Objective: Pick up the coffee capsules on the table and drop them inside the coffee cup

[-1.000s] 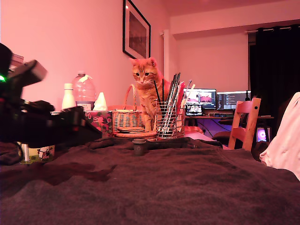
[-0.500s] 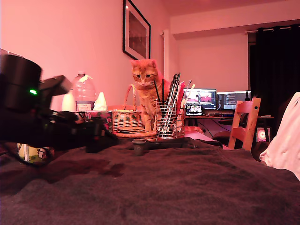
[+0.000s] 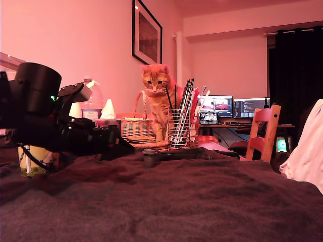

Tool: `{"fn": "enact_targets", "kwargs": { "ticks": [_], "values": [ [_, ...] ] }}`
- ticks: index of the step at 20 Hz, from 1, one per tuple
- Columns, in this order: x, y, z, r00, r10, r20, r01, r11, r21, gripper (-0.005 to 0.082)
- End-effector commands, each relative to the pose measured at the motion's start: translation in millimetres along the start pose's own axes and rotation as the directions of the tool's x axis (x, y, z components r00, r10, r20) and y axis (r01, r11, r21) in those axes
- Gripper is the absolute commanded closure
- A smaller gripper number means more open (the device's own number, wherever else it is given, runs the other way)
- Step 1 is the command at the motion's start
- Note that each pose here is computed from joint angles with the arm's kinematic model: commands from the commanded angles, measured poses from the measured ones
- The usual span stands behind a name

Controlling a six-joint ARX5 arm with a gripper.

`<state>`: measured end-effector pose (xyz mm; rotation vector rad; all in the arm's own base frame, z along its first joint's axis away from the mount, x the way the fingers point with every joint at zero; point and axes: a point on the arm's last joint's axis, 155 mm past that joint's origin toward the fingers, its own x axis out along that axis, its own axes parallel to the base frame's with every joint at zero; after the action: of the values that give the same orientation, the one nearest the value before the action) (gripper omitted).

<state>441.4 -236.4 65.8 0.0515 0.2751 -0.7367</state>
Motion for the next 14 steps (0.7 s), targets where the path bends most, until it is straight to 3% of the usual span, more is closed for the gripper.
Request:
{"fn": "enact_targets", "kwargs": {
  "ticks": [1, 14],
  "values": [
    [5.7, 1.0, -5.4, 1.0, -0.007, -0.01, 0.008, 1.0, 0.017, 0.019],
    [40.4, 7.5, -11.5, 0.998, -0.048, -0.046, 0.048, 0.999, 0.007, 0.019]
  ]
}}
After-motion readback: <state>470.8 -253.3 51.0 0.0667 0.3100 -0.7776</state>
